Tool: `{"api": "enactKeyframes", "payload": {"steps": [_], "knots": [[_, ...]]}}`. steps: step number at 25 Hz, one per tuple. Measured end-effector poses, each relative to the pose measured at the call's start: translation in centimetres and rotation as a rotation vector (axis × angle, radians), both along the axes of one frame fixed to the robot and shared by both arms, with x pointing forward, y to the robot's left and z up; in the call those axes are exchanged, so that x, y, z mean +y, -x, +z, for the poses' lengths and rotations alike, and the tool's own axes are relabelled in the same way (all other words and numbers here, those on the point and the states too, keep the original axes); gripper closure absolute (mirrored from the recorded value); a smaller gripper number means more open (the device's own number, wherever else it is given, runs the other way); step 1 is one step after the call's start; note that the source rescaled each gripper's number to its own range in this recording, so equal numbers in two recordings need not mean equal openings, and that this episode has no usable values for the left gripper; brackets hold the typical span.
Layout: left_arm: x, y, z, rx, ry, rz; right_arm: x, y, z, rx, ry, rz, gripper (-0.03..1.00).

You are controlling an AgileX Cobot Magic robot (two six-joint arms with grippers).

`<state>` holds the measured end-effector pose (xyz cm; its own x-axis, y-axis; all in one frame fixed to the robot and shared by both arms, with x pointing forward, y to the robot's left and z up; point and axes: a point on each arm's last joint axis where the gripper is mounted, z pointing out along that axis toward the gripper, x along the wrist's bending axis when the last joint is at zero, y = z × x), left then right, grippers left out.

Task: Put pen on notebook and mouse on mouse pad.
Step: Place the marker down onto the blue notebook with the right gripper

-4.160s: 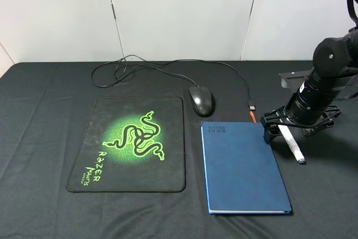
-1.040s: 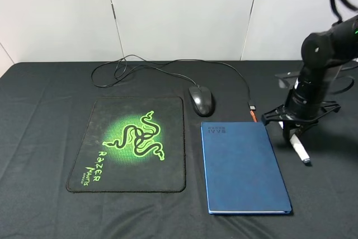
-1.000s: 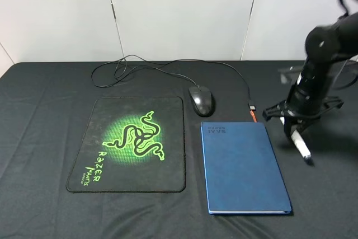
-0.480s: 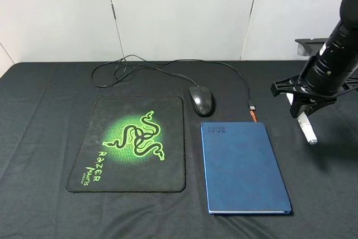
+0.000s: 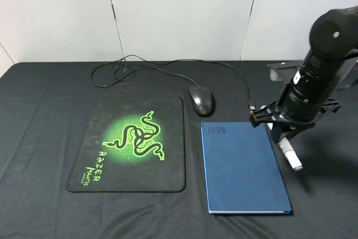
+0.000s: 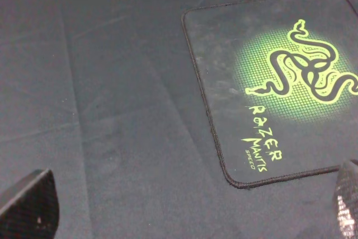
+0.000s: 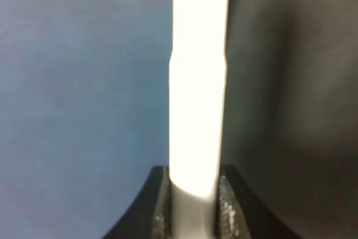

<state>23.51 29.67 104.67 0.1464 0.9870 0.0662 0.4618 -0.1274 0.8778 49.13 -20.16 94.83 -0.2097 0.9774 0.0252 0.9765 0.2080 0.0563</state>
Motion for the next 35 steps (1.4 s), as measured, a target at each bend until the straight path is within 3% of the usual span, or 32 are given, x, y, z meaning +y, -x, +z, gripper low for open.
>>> {"api": "enactKeyframes", "payload": {"steps": [12,35], "knots": [[0.0,0.0,0.0,0.0,0.0,0.0,5.2,1.9,0.0,-0.062,-0.044,0.102,0.96],[0.0,0.0,0.0,0.0,0.0,0.0,4.3,3.8,-2.8,-0.067,-0.071,0.028,0.96]]}}
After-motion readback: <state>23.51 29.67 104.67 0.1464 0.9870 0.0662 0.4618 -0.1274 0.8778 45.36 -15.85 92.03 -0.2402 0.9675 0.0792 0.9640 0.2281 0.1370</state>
